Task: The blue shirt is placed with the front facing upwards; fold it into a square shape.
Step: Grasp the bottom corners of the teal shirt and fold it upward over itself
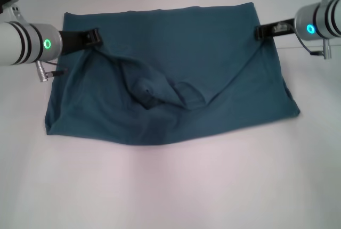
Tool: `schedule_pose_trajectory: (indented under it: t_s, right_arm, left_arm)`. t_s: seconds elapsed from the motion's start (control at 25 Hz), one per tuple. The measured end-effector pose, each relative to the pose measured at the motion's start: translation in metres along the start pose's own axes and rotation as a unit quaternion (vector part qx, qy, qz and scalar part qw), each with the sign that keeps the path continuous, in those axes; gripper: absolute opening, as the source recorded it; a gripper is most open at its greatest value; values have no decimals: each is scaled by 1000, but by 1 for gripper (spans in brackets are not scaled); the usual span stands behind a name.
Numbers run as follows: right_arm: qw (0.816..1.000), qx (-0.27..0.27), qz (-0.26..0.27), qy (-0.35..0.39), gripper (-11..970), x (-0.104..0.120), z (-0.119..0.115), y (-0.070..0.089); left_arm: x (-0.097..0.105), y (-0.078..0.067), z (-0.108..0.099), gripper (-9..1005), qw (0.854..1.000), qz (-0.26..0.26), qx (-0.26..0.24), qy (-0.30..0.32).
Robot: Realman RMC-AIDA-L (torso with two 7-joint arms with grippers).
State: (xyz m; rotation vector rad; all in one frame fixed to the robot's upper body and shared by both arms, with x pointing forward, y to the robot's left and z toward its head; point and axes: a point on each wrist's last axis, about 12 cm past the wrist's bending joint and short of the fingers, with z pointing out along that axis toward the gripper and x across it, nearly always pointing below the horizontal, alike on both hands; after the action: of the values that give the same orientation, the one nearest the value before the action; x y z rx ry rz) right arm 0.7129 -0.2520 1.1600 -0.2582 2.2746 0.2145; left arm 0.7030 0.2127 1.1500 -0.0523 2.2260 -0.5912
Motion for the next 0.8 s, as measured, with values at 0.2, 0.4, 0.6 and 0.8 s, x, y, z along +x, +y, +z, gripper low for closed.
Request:
schedule_pose_trajectory:
  t_s: [0.2,0.4,0.6,0.8]
  right_arm:
    - [999,10,-28,-11,36,-14,1,7]
    - [999,18,-42,-19,36,-20,1,9]
    - [998,25,-48,-23,37,-21,1,8]
    - [998,28,-48,-24,37,-20,2,6]
  left_arm:
    - [-5,-2,1,45,1000,4,-9,-16]
    - [-5,-4,4,45,999,0,-19,-26]
    - [-4,-3,6,44,998,-8,-37,-40]
    - [-7,-2,6,44,997,-11,-45,-56]
